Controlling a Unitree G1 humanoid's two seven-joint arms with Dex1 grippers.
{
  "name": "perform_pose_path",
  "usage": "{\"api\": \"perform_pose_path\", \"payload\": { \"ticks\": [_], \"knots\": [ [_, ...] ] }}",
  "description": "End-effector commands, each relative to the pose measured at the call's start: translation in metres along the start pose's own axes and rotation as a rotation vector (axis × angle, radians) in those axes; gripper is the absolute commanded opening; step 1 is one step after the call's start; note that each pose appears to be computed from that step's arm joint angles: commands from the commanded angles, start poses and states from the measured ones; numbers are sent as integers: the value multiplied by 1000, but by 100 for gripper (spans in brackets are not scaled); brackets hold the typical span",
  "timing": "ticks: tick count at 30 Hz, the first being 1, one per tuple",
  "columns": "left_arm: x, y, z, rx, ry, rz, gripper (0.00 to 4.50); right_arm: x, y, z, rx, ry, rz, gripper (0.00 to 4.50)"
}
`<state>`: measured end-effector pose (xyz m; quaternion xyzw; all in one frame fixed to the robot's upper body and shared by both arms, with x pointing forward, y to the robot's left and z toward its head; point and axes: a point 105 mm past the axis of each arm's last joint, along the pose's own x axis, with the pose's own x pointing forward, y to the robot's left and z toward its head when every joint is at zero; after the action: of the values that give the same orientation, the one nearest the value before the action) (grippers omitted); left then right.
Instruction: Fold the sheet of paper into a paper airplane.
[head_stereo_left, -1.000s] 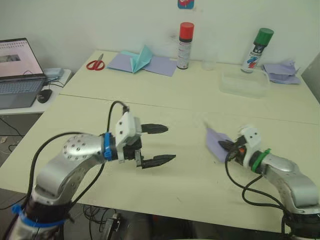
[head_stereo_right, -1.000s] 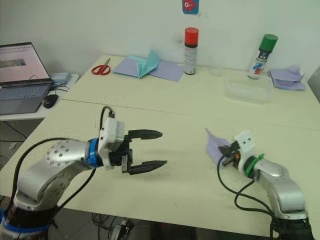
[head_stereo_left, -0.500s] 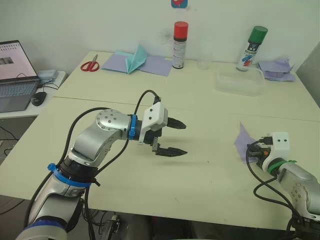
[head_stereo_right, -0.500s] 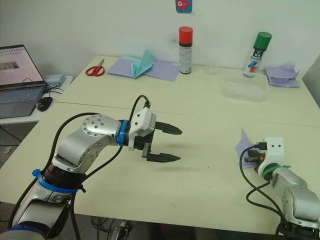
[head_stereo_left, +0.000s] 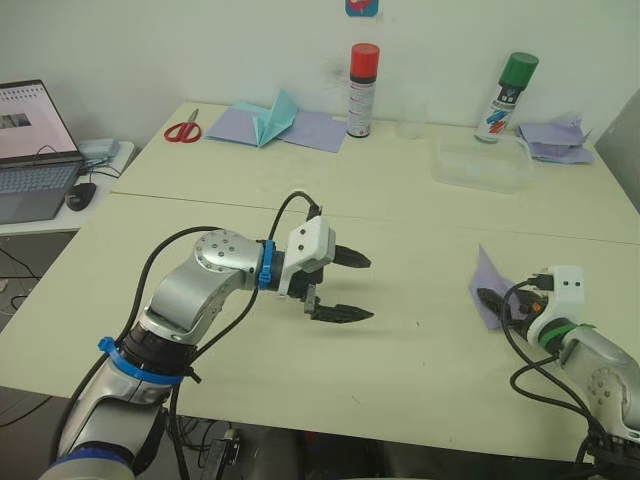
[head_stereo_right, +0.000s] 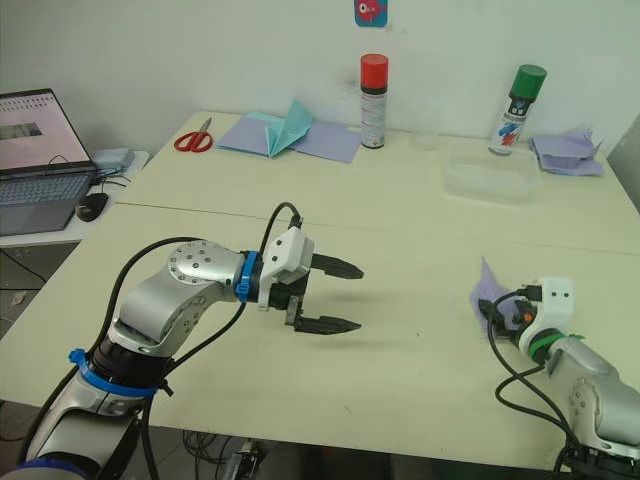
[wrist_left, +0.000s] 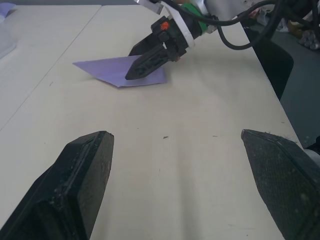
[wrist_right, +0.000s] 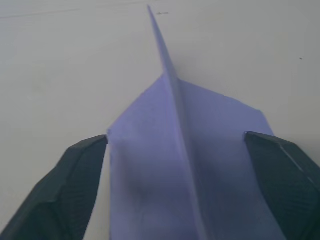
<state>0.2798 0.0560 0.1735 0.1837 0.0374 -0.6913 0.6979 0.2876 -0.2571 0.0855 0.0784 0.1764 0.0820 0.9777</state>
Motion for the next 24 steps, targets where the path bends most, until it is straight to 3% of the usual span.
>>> {"api": "perform_pose_path", "payload": {
  "ticks": [1, 4, 7, 9, 13, 16, 19, 24],
  "knots": [
    [-8, 1, 11, 47, -22, 9, 449, -13, 6, 31, -60, -94, 25, 448],
    [-22, 9, 2, 39, 0, 51, 449, -20, 16, 58, -172, -136, 91, 448],
    [-50, 20, -14, 11, 37, 142, 449, -33, 31, 81, -372, -124, 262, 448],
    [-85, 26, -29, -23, 89, 235, 449, -50, 29, 92, -536, -54, 409, 450],
    [-121, 23, -40, -60, 135, 326, 449, -68, 12, 96, -651, 40, 536, 450],
    [-152, 28, -31, -63, 125, 519, 449, -81, -16, 97, -746, 138, 562, 450],
    [-170, 29, -25, -58, 139, 669, 449, -84, -35, 105, -776, 143, 532, 450],
    [-172, 27, -29, -25, 194, 738, 449, -79, -44, 115, -798, 103, 507, 450]
  ]
}}
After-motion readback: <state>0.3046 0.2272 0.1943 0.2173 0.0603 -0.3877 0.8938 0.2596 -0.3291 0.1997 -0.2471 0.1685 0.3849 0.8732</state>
